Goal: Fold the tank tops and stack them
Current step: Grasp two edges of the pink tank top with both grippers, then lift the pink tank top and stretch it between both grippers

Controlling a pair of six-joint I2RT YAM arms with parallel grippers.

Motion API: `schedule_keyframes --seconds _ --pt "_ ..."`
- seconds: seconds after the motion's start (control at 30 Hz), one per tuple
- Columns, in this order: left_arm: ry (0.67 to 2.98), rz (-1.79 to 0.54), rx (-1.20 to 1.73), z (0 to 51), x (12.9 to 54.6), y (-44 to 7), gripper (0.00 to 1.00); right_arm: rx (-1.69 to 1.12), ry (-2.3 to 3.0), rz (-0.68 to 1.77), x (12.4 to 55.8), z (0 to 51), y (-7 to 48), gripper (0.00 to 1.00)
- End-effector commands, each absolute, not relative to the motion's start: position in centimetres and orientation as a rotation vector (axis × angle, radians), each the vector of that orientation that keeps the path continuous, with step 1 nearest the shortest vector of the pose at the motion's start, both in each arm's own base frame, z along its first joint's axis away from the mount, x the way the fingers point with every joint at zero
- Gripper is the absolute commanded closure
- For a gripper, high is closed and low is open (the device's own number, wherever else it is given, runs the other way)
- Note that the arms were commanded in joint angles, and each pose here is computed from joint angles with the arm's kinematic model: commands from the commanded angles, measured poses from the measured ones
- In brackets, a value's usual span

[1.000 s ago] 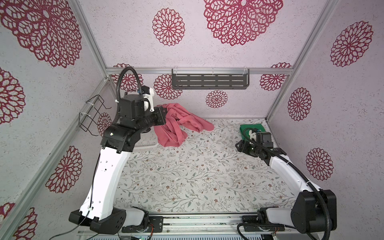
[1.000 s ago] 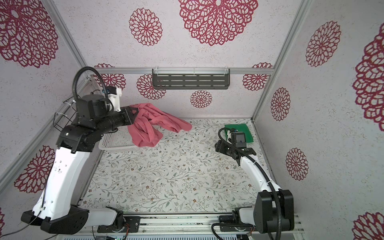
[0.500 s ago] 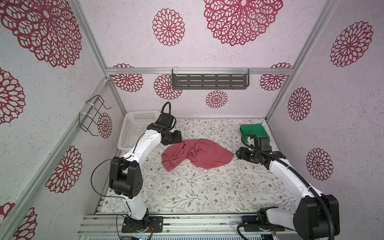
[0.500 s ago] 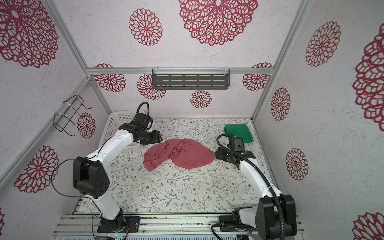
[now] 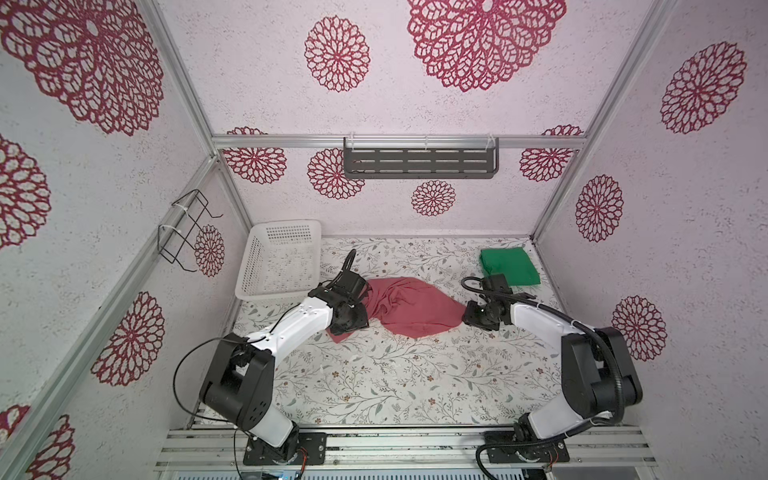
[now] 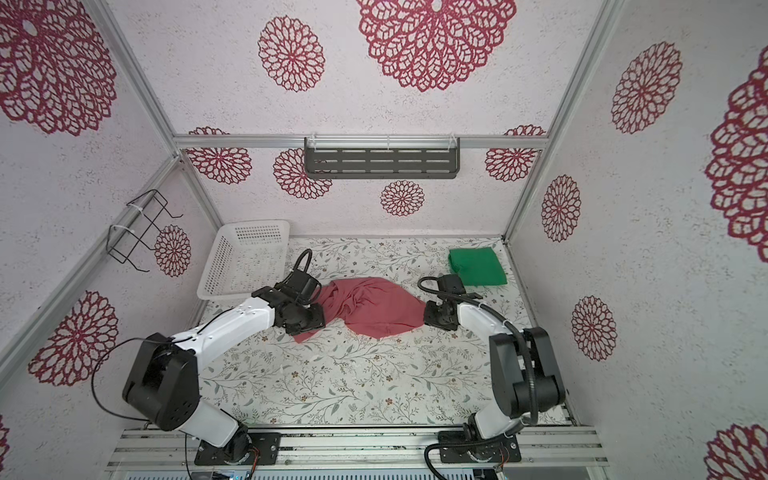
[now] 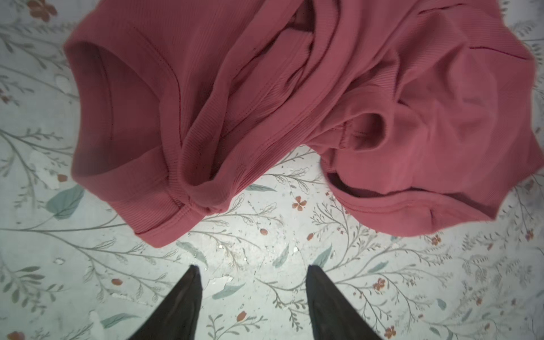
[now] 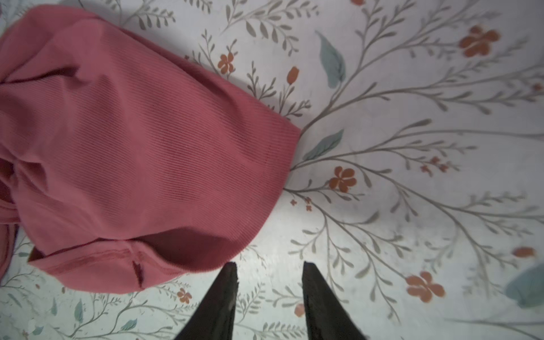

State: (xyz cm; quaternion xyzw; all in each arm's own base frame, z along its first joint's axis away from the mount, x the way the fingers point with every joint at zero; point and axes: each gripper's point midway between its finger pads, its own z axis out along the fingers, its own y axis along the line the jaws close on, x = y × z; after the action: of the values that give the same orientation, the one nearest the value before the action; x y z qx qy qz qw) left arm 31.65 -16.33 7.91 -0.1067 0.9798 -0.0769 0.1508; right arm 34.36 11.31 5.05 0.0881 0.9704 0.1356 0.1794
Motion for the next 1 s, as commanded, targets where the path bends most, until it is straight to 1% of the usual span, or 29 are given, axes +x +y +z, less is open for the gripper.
schedule_keyframes --seconds 0.0,0.1,0.13,0.17,0.23,0.3,0.37,0.4,0.5,0.57,0.6,0.8,0.97 --pt "2.789 -0.109 -0.370 6.5 32.5 -15.4 0.29 0.259 2.681 0.400 36.3 5.6 12.6 0.46" --pt "2.822 -0.065 -0.379 4.5 32.5 -15.2 0.28 0.235 2.695 0.356 36.5 4.7 13.5 0.43" --pt "2.822 -0.065 -0.384 4.1 32.7 -15.4 0.29 0.225 2.698 0.350 36.6 4.4 13.8 0.43" --pt "2.816 -0.073 -0.390 3.9 32.9 -15.5 0.32 0.222 2.700 0.353 36.7 4.1 14.2 0.43" --pt "2.810 -0.091 -0.403 3.3 33.4 -15.9 0.42 0.219 2.707 0.359 37.0 3.2 14.9 0.44" --pt "2.809 -0.084 -0.404 3.1 33.9 -16.1 0.51 0.219 2.718 0.357 37.4 2.5 15.2 0.47" --pt "2.796 -0.059 -0.394 3.4 34.6 -16.0 0.63 0.222 2.719 0.342 37.8 2.3 15.1 0.54" --pt "2.785 -0.050 -0.385 3.9 35.0 -16.0 0.70 0.221 2.716 0.326 38.0 2.4 15.0 0.59" --pt "2.738 -0.046 -0.353 6.1 36.6 -16.2 0.88 0.190 2.710 0.256 38.8 3.3 14.3 0.82" --pt "2.706 -0.037 -0.321 8.1 37.6 -16.2 0.96 0.175 2.697 0.209 39.3 4.4 13.4 0.96" --pt "2.689 -0.026 -0.307 9.3 38.0 -16.1 1.00 0.173 2.685 0.192 39.6 5.1 12.8 1.00" --pt "2.541 -0.035 -0.254 17.9 39.1 -15.4 1.00 0.154 2.608 0.084 39.7 10.5 8.7 1.00" --pt "2.371 -0.062 -0.230 26.8 38.9 -14.1 1.00 0.189 2.509 0.110 38.9 16.2 5.5 1.00"
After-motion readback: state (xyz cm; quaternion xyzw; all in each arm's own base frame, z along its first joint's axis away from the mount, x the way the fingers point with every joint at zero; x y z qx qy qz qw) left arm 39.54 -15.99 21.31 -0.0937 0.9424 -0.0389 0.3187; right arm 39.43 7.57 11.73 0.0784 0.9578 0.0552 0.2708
